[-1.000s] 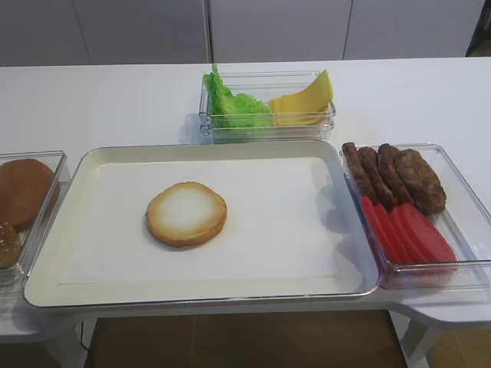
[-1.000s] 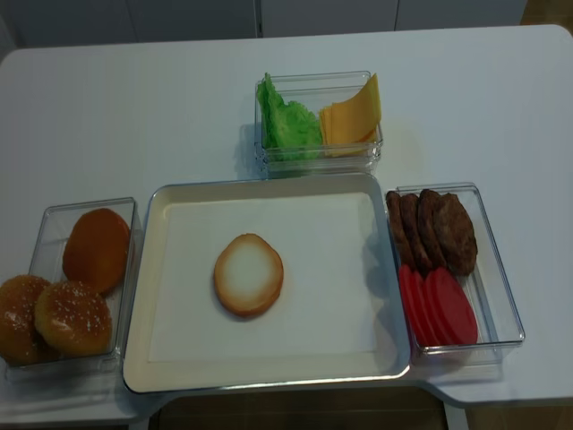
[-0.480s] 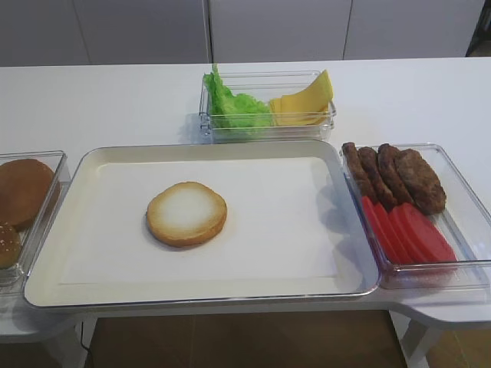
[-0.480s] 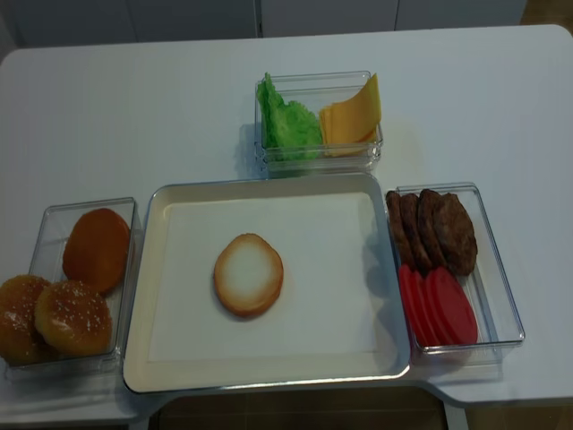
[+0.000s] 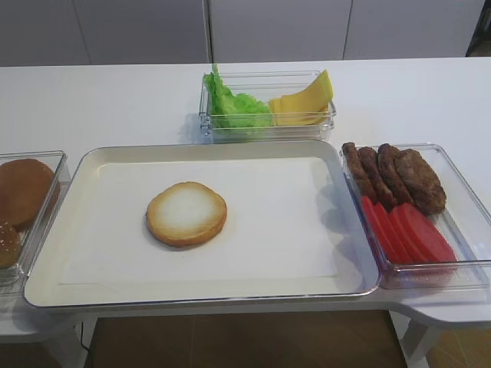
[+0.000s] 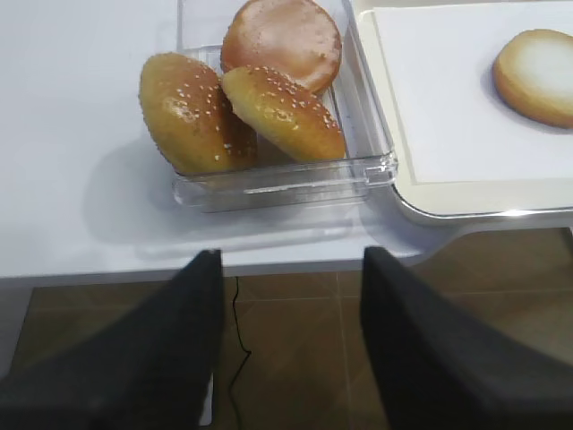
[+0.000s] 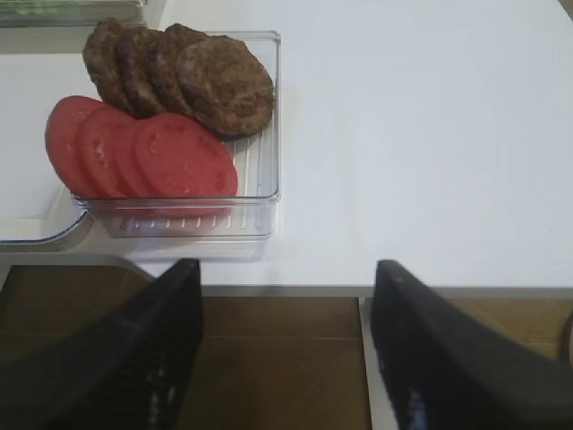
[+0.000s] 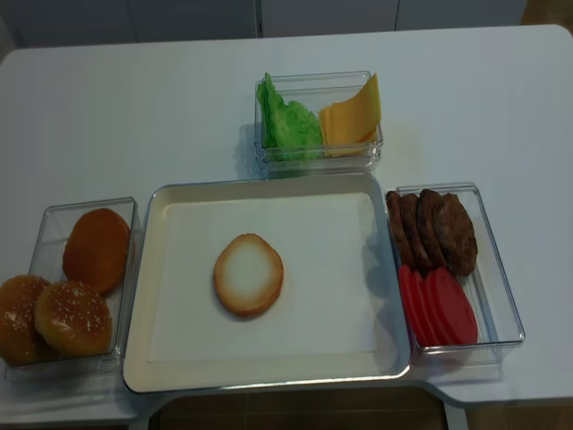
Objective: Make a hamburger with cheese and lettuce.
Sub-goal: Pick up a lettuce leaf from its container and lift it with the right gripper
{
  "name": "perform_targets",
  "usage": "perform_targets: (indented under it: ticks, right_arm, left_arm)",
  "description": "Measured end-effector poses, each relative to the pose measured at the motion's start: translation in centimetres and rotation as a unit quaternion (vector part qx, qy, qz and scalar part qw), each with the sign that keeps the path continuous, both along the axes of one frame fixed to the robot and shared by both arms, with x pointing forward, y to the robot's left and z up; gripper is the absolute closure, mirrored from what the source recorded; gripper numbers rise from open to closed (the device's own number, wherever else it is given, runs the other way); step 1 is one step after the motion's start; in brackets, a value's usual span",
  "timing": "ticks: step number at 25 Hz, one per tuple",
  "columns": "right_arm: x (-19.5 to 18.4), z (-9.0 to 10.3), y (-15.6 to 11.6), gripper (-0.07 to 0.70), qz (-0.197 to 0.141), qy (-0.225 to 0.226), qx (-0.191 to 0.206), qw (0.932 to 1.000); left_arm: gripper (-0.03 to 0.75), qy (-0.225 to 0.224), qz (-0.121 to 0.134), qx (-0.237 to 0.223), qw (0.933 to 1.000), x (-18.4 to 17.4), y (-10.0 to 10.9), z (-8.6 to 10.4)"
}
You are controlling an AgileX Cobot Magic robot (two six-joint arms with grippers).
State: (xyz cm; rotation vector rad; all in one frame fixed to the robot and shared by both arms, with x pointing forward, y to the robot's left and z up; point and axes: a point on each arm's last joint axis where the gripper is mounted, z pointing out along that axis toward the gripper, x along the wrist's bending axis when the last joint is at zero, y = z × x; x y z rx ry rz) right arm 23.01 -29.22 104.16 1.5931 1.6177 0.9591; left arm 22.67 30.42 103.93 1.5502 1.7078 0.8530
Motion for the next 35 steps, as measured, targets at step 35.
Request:
perform_targets:
  ticks: [35]
  right_arm:
    - [10.2,11.8,1.4,0.183,0.001,0.034,0.169,0.9850]
  left_arm:
    - [0.347,-0.001,0.000,0.000,1.0000,0.0,0.0,0.0]
